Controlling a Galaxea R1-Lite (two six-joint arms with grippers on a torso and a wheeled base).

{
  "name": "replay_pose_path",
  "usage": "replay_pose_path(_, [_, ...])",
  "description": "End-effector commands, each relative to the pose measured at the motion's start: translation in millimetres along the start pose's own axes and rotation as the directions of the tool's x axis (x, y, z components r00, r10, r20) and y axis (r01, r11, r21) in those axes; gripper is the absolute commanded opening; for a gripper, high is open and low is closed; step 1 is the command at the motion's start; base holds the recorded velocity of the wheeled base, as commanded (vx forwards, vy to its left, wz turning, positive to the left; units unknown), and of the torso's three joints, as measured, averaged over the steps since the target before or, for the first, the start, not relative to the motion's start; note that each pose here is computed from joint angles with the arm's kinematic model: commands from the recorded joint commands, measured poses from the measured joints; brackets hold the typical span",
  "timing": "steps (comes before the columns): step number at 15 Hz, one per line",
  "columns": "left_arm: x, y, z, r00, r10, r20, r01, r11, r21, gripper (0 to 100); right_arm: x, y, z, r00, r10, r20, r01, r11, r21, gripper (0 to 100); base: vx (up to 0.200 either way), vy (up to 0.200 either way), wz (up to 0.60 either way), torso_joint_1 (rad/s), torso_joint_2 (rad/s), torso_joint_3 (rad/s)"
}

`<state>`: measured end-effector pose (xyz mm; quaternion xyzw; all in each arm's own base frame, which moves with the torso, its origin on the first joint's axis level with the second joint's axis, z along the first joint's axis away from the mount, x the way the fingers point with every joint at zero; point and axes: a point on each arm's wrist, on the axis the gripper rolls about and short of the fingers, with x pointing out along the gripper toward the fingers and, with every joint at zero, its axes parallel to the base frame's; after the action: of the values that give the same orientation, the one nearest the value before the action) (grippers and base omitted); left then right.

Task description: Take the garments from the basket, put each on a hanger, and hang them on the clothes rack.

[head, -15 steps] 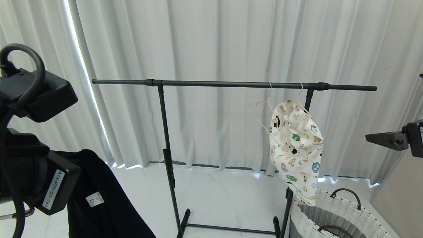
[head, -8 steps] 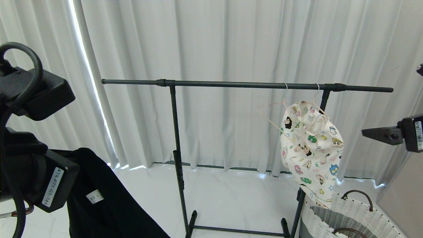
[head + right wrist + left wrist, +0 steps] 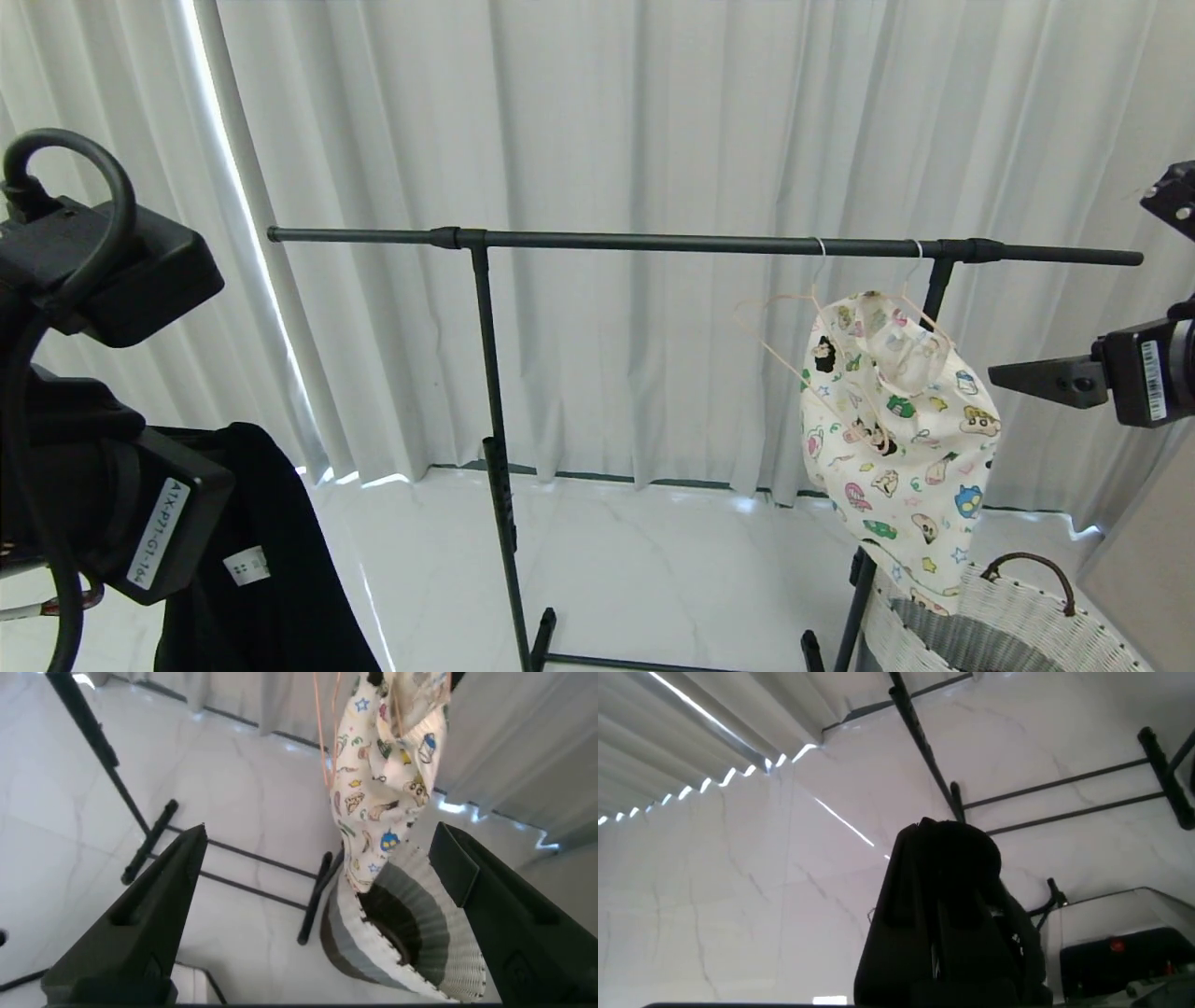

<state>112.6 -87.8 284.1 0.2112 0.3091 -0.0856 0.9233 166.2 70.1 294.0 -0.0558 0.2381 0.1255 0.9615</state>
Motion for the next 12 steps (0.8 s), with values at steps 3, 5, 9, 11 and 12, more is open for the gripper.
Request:
replay_pose_path(3, [0, 0.0, 1, 1.0, 0.001, 0.0, -0.001, 1.0, -0.001, 0, 3, 1.4, -0.3, 0.999, 0.037, -0.009, -0.037, 0.999, 0.0, 100, 0.2, 0.0, 0.0, 0.006, 0.0, 0.005])
replay_pose_path(5, [0, 0.0, 1, 1.0, 0.002, 0.0, -0.002, 1.0, -0.001, 0, 8, -0.2, -0.7, 0.999, 0.03, -0.025, -0.03, 1.0, 0.005, 100, 0.2, 0.0, 0.0, 0.002, 0.0, 0.0])
replay_pose_path(9, [-1, 0.4, 1, 1.0, 0.002, 0.003, -0.002, 1.0, -0.002, 0, 16, -5.6, -2.2, 0.996, 0.068, -0.052, -0.067, 0.997, 0.024, 100, 0.2, 0.0, 0.0, 0.001, 0.0, 0.001])
replay_pose_path(11, [-1, 0.2, 1, 1.0, 0.001, 0.003, -0.001, 1.0, -0.001, 0, 26, -9.6, -7.8, 0.994, 0.054, -0.092, -0.051, 0.998, 0.034, 100, 0.2, 0.0, 0.0, 0.0, 0.0, 0.0])
replay_pose_path(12, [-1, 0.4, 1, 1.0, 0.002, 0.003, -0.002, 1.0, -0.002, 0, 30, -10.6, -11.1, 0.992, 0.055, -0.11, -0.051, 0.998, 0.038, 100, 0.2, 0.0, 0.0, 0.002, 0.01, -0.002])
